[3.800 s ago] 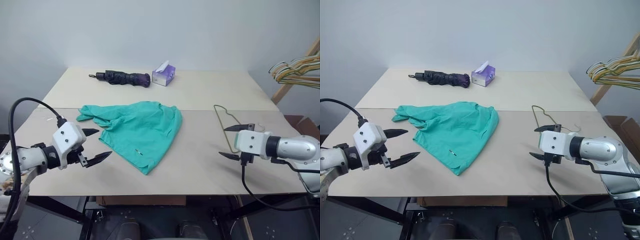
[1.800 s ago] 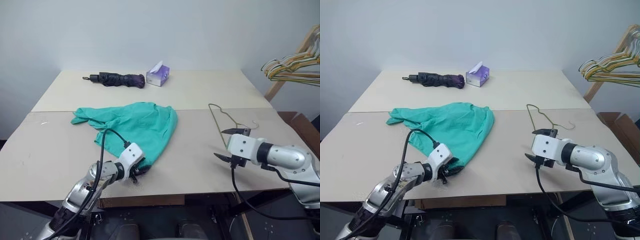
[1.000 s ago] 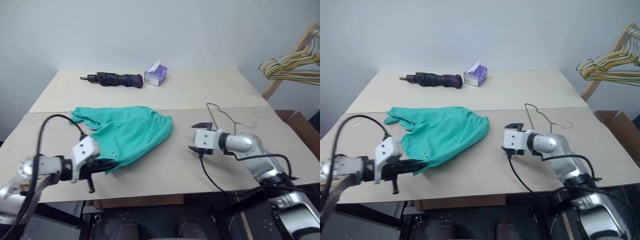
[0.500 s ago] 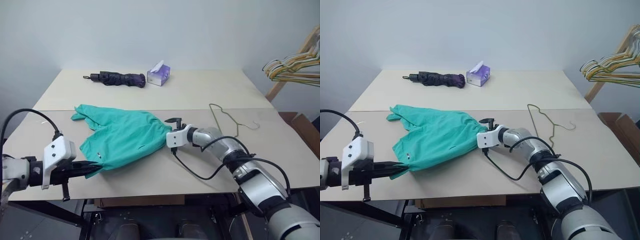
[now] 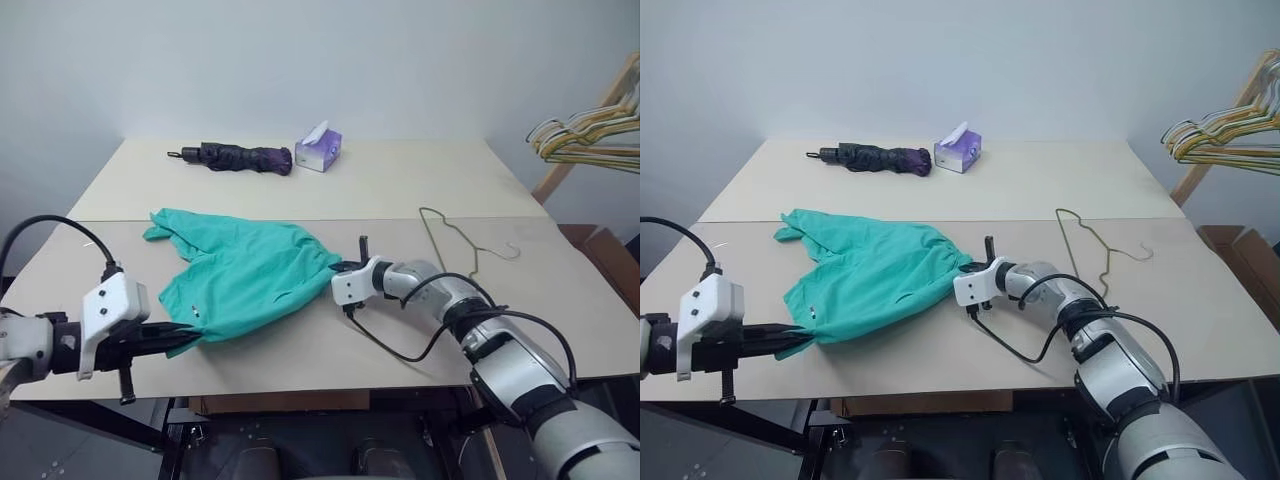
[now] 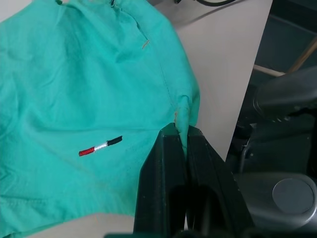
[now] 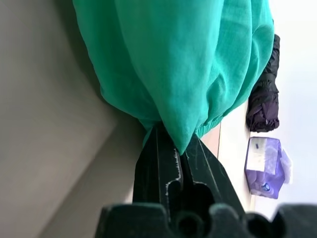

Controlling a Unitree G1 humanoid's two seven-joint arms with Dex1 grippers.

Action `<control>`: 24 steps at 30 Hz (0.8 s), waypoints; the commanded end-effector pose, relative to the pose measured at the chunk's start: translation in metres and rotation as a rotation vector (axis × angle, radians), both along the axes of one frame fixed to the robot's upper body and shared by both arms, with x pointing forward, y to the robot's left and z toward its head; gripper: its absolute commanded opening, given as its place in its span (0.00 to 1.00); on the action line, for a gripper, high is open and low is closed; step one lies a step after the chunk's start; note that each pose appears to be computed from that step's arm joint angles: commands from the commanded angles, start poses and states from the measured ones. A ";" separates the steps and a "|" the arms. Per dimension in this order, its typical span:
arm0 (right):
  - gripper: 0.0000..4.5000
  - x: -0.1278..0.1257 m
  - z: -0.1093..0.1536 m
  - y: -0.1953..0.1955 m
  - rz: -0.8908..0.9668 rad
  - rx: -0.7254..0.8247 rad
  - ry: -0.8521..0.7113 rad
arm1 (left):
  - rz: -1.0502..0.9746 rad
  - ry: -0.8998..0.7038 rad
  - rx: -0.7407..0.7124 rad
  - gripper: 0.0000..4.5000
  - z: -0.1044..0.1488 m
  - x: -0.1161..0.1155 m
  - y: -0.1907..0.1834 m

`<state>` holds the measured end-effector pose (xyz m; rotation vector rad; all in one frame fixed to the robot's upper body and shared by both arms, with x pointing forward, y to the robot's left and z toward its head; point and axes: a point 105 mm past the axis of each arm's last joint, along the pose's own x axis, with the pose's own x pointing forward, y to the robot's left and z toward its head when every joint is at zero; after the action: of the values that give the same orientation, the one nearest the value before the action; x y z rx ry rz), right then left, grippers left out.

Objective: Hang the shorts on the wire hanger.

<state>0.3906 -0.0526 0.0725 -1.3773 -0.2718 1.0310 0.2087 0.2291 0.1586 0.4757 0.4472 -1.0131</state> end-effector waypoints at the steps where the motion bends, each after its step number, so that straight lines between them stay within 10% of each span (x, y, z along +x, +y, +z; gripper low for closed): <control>1: 0.00 -0.004 0.023 -0.016 0.024 -0.028 -0.032 | 0.016 -0.035 0.049 0.00 0.003 0.006 0.004; 15: 0.00 -0.128 0.075 -0.052 0.127 0.033 0.670 | -0.123 0.036 0.083 0.00 0.004 -0.001 -0.001; 20: 0.00 -0.064 0.096 -0.046 -0.132 0.181 0.665 | -0.017 -0.217 0.140 0.00 0.024 0.072 -0.008; 24: 0.00 0.036 0.192 -0.058 -0.534 0.590 0.210 | 0.510 -0.893 -0.012 0.00 0.149 0.173 0.000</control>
<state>0.4017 -0.0840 0.2143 -0.7610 0.0961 0.8551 0.3680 0.2054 0.2540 0.6605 -0.0612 -0.5477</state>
